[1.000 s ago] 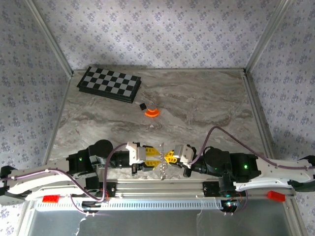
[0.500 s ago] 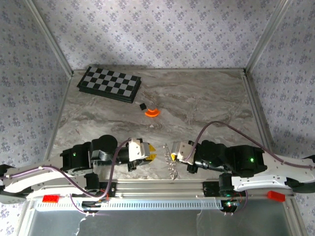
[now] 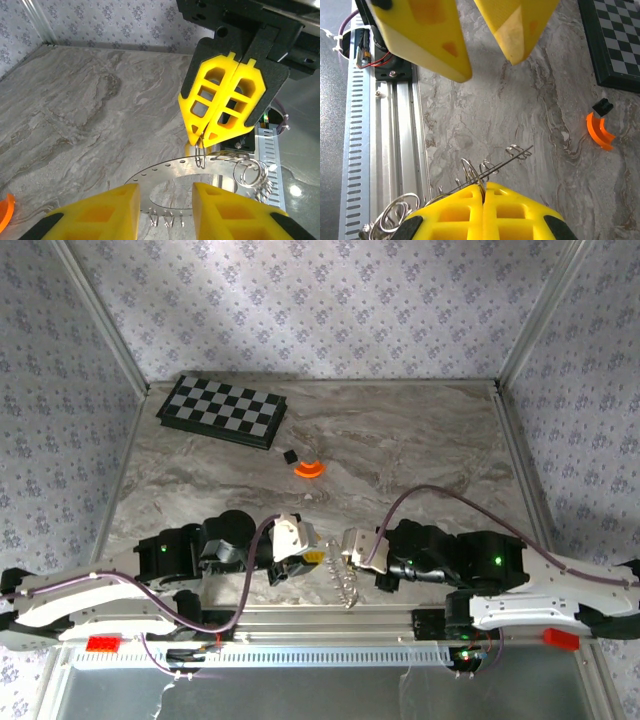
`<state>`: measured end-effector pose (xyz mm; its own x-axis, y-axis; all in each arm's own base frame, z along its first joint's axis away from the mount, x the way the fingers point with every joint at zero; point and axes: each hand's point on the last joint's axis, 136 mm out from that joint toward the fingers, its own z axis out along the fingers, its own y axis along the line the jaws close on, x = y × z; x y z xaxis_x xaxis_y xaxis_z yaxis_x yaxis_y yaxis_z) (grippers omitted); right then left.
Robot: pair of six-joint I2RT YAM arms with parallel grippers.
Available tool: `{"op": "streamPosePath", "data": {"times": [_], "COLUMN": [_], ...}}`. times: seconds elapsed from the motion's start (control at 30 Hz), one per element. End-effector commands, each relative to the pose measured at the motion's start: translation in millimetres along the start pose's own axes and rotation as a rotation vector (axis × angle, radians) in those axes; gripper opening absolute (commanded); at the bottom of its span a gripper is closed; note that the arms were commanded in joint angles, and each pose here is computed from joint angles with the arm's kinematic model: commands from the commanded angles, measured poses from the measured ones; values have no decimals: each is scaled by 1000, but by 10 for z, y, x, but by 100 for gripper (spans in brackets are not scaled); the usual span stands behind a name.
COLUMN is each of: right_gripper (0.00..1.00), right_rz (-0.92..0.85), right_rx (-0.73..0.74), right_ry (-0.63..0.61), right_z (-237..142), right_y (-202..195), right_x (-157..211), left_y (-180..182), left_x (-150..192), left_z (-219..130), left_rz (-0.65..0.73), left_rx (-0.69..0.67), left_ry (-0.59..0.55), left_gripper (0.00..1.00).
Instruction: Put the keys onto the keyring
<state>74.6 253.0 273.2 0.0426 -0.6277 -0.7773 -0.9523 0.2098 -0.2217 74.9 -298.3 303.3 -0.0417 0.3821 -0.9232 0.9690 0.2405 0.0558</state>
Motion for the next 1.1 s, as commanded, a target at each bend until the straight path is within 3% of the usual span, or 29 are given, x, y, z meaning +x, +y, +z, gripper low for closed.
{"op": "streamPosePath", "data": {"times": [0.0, 0.53, 1.07], "right_gripper": [0, 0, 0], "right_rz": [3, 33, 56], "right_rx": [-6, -28, -4], "right_ry": [-57, -72, -88], "right_z": [-111, -66, -14], "right_y": [-47, -117, -213], "right_x": [-113, -105, -120], "left_y": [0, -52, -14], "left_x": [-80, -167, -79], "left_z": [-55, 158, 418], "left_rz": [-26, -25, -32], "left_rx": [8, 76, 68], "left_ry": [-40, -70, -28], "left_gripper": [36, 39, 23]}}
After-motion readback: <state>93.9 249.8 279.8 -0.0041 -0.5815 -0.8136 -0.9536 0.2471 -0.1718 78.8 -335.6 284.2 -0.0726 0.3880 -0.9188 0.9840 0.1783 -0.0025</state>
